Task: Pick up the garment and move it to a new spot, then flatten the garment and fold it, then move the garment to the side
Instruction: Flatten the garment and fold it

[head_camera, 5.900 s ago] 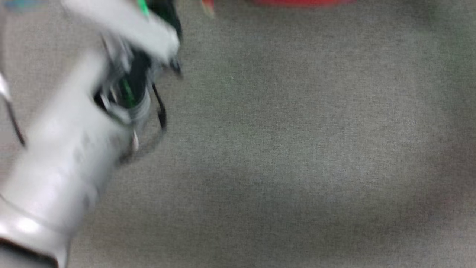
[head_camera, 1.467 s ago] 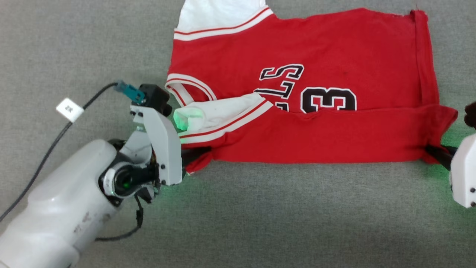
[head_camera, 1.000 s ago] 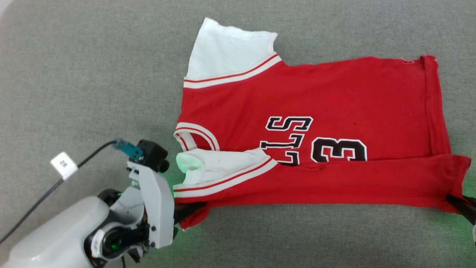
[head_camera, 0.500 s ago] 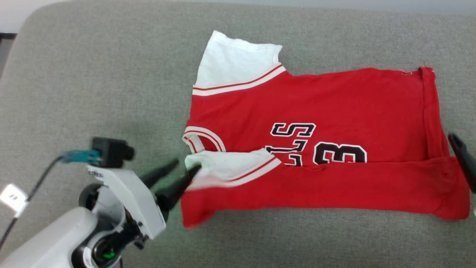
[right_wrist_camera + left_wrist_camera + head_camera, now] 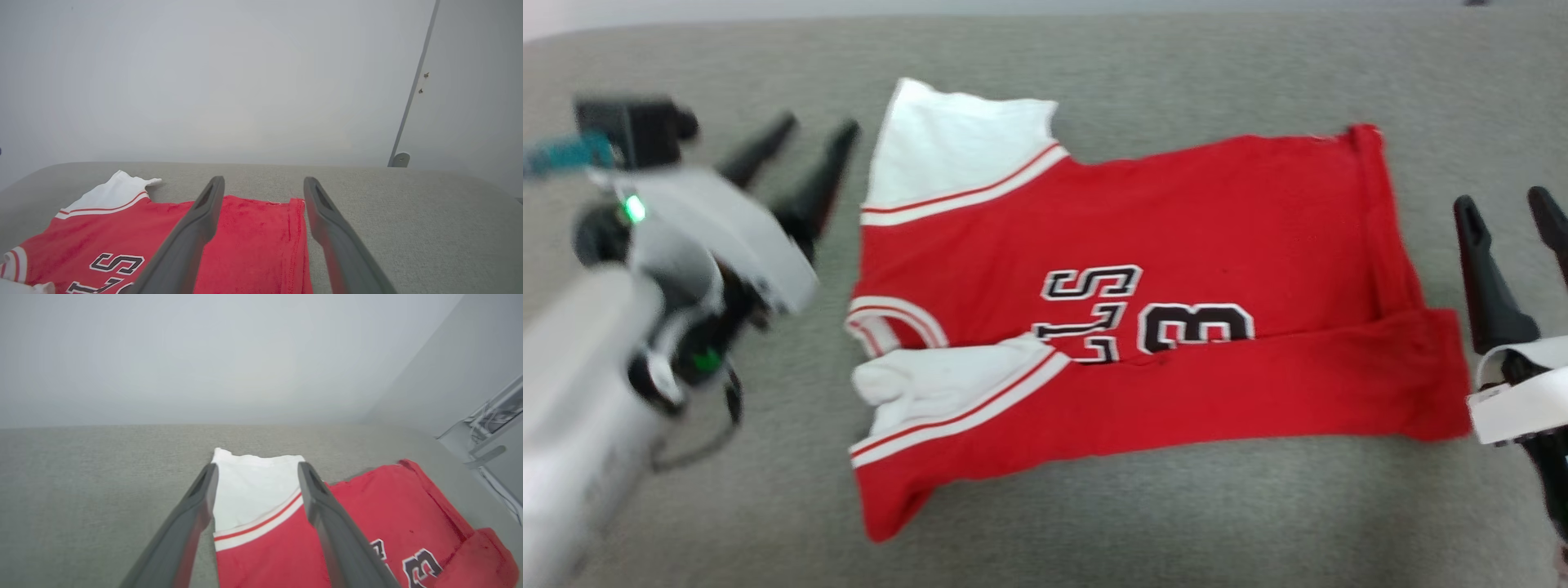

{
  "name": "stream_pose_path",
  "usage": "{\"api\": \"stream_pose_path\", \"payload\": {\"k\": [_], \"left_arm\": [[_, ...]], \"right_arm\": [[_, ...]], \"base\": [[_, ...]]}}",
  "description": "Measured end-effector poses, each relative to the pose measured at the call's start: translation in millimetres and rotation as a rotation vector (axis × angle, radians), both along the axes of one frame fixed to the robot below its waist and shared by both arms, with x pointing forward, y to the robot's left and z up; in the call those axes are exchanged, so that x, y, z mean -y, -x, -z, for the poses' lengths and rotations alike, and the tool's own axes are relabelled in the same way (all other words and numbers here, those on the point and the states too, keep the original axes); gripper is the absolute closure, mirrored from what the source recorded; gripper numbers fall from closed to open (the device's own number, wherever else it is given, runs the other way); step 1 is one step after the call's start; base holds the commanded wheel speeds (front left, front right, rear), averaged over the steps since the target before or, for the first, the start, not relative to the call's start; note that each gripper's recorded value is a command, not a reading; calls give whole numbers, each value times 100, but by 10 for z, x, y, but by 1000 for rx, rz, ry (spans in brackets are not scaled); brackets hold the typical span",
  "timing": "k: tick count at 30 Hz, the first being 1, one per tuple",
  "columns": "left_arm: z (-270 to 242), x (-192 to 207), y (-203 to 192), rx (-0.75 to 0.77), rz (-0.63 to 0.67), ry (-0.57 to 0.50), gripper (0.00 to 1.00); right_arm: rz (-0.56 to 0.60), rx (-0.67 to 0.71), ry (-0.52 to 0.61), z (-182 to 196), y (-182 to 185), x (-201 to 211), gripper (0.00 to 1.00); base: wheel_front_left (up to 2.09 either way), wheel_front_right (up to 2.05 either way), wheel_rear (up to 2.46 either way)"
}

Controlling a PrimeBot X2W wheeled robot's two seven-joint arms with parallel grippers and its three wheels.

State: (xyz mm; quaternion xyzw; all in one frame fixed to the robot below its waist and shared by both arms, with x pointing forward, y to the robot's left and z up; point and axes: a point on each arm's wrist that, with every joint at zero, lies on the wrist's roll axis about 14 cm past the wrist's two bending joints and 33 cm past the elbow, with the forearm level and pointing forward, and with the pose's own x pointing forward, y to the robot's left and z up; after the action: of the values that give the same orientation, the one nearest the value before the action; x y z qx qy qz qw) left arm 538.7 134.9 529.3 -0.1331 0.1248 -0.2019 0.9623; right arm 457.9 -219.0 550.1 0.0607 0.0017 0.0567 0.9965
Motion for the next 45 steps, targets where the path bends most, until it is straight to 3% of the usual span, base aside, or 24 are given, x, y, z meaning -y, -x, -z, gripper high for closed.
{"api": "stream_pose_path", "payload": {"k": [4,8,13,22,35,36,37,38,40,45], "left_arm": [[-32,73,-440,10,11,-72,0],[192,185,-735,-81,46,-171,0],[630,278,-897,-296,101,-300,0],[1250,435,-957,-589,159,-413,0],[1378,405,-1088,-573,154,-474,0],[1386,401,-1085,-575,155,-474,22],[1399,405,-1074,-583,157,-468,51],[1404,406,-1066,-592,160,-461,57],[1429,398,-1051,-605,162,-451,100],[1476,419,-1028,-616,174,-430,100]], "right_arm": [[44,11,-9,15,110,113,0],[98,4,-10,56,236,272,0],[152,-17,-15,116,383,422,0],[206,-87,-1,315,509,591,0],[117,-111,30,390,224,411,0],[110,-113,31,399,206,393,0],[104,-114,32,401,182,379,0],[98,-112,34,398,161,369,0],[90,-116,36,415,131,351,0],[48,-134,39,447,22,265,0]], "base": [[0,0,0],[0,0,0],[0,0,0],[0,0,0],[0,0,0],[0,0,0],[0,0,0],[0,0,0],[0,0,0],[0,0,0]]}}
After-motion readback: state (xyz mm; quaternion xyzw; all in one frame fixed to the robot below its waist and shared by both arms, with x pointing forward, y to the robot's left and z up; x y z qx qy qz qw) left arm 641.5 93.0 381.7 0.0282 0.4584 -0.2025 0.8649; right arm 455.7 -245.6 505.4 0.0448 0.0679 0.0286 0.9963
